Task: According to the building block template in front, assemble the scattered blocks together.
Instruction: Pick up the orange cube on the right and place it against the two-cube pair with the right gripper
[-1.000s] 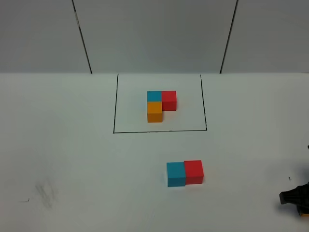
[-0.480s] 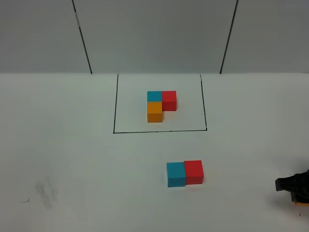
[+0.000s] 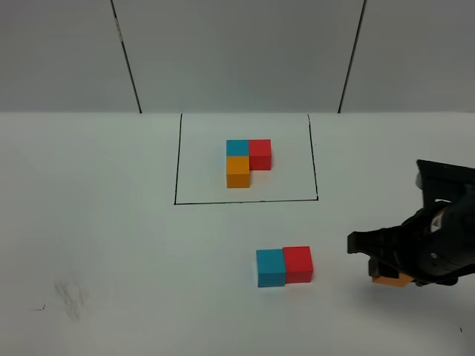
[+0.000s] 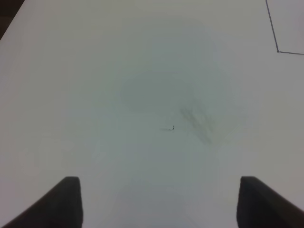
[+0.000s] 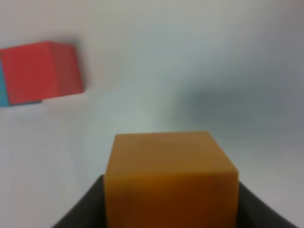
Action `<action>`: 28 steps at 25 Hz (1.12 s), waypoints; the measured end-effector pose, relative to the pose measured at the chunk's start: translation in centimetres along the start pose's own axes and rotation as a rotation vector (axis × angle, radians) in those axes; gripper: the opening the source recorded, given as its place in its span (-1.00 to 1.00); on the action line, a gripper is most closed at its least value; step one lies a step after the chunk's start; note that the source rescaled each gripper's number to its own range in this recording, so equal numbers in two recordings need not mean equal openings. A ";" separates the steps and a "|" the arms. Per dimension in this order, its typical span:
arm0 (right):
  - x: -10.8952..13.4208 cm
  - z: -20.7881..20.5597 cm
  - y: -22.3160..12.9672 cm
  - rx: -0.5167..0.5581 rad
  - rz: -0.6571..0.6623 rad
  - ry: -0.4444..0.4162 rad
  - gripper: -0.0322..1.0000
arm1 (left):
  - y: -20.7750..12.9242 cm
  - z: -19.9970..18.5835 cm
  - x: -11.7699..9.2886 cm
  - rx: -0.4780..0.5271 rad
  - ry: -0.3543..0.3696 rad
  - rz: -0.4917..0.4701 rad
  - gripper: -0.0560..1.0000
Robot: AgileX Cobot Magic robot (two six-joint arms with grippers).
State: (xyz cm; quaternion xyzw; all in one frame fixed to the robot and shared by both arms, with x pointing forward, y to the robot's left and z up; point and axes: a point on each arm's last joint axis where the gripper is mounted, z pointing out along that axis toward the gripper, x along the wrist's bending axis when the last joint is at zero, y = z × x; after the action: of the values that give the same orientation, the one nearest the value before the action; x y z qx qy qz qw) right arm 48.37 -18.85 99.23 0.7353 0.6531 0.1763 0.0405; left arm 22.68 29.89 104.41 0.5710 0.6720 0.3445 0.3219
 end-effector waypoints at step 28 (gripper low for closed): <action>13.7 6.7 -4.5 0.045 -0.110 -0.044 -0.51 | 0.0 0.0 0.0 0.000 0.000 -0.001 0.06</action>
State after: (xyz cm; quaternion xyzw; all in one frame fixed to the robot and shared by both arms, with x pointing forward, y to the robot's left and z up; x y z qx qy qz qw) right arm 47.32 -3.66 94.50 0.7027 0.6954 0.1426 0.0481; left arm 22.68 29.89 104.41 0.5707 0.6723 0.3444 0.3221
